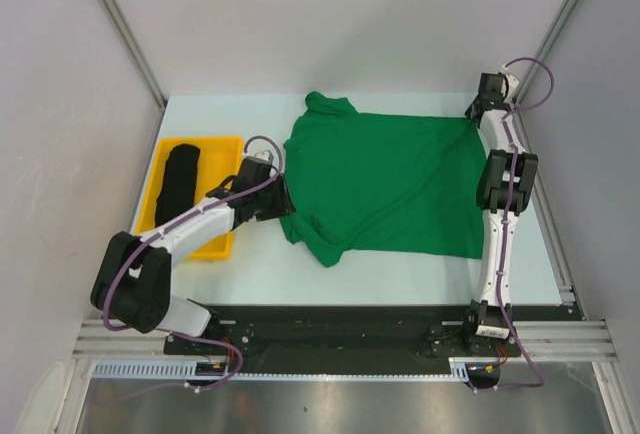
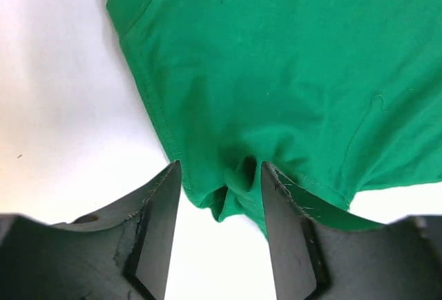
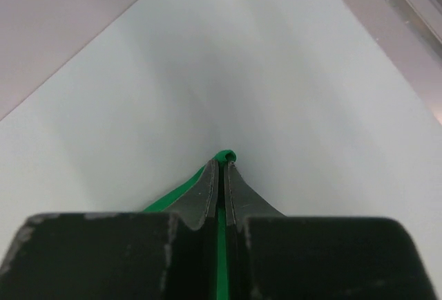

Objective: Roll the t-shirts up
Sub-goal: Flatten out the T-shirt at the center of the board.

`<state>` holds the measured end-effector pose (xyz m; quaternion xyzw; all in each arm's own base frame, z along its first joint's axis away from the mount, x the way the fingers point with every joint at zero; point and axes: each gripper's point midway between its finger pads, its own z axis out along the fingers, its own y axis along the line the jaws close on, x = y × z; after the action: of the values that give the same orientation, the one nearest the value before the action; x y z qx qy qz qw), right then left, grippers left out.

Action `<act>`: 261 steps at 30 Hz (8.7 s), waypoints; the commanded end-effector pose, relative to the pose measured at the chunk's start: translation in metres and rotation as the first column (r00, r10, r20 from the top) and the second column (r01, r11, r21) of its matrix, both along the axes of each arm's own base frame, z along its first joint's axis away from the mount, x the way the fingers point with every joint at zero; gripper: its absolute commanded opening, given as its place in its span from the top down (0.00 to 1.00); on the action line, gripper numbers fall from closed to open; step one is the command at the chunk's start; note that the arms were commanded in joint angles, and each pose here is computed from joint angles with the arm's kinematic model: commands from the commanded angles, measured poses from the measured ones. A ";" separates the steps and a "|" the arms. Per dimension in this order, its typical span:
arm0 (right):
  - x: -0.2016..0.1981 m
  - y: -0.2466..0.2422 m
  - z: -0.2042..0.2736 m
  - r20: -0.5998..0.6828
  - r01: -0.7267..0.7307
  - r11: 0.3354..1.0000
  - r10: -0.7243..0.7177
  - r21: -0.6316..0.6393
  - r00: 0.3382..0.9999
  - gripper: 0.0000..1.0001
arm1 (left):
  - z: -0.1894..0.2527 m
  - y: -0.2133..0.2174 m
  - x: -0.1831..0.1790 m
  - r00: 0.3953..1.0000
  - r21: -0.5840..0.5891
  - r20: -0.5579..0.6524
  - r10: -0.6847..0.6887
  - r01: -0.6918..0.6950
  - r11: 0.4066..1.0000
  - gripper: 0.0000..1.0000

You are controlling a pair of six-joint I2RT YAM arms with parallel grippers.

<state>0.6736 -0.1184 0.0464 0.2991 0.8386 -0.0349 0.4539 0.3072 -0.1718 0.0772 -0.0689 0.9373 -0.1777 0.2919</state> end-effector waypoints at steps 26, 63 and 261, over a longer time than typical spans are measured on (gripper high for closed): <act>-0.054 0.040 0.132 0.044 0.068 0.990 -0.074 0.124 0.996 0.29 | 0.022 -0.056 -0.061 0.991 -0.203 0.041 -0.124 0.129 0.971 0.95; -0.489 0.422 0.026 0.019 -0.572 0.672 0.640 0.471 0.768 0.55 | -0.028 0.008 0.042 0.992 0.066 0.045 0.121 -0.124 0.990 0.52; -0.482 0.028 -0.004 -0.345 0.575 0.770 -0.480 0.274 0.807 1.00 | 0.004 -0.026 -0.160 0.988 -0.310 0.113 -0.105 0.136 0.941 1.00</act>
<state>0.1994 -0.0810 0.0221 0.6050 0.7586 -0.0150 0.2415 0.1492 -0.2087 0.0691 -0.0270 0.8857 -0.3526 0.3008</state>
